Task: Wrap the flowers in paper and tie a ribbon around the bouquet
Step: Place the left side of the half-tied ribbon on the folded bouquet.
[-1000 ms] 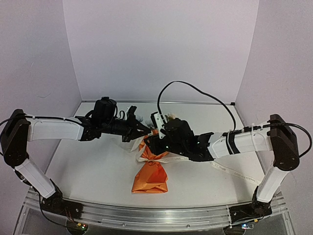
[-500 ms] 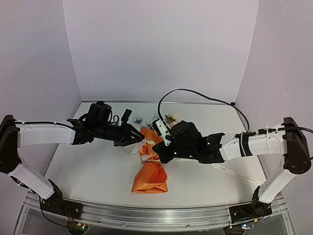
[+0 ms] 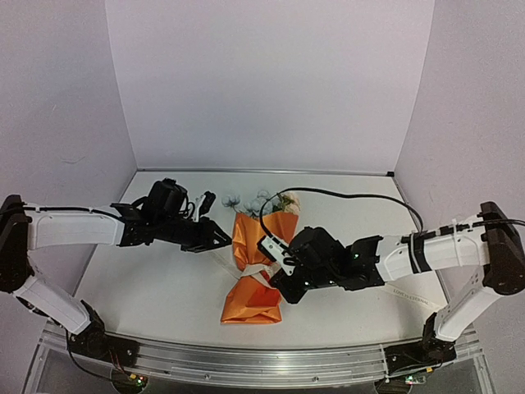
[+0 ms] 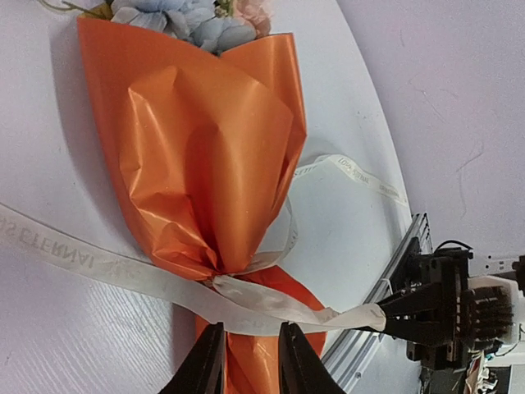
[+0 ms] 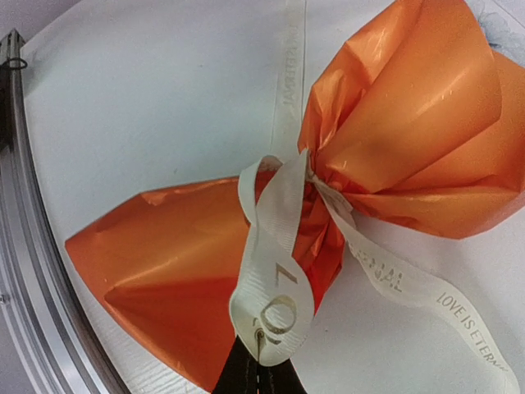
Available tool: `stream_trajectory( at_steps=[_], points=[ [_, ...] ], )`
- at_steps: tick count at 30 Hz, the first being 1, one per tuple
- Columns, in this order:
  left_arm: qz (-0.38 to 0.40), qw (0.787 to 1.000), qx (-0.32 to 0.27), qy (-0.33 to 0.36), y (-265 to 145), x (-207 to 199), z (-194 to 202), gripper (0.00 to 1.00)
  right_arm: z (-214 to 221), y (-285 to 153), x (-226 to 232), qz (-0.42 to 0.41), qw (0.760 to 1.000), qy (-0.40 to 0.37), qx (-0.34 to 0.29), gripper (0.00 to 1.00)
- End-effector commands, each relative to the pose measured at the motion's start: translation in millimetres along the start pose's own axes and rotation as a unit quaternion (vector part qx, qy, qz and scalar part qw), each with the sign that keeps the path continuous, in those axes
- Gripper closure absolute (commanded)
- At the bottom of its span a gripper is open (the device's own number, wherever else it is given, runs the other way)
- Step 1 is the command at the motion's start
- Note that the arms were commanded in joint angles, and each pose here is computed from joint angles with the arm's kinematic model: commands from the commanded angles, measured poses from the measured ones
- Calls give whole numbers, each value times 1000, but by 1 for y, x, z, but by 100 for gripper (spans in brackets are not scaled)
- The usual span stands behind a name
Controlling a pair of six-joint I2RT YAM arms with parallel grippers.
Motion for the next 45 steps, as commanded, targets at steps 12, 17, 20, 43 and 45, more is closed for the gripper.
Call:
stream_trajectory(
  at_steps=[12, 17, 20, 43, 45],
  points=[
    [-2, 987, 118, 112, 54, -28, 36, 89, 32, -16, -17, 83, 996, -24, 38, 99],
    [-14, 985, 126, 113, 68, -22, 36, 89, 38, -16, -18, 88, 995, -15, 43, 92],
    [-13, 984, 132, 120, 75, -25, 35, 89, 39, -19, -20, 98, 994, -9, 38, 78],
    [-16, 978, 135, 158, 87, -50, 35, 81, 109, -100, -114, 226, 951, 139, 160, 11],
    [-16, 979, 121, 164, 83, -55, 31, 75, 122, -101, -124, 230, 944, 152, 180, 9]
  ],
)
Point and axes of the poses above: each gripper's point midway between its finger pads, its own y axis out along the fingers, its own x axis along the line the jaws close on, z = x × y, the point moved 7 cm from there along -y, back along the fingers, and after that the axes turned 10 degrees about -y, right-handed, at the moved point
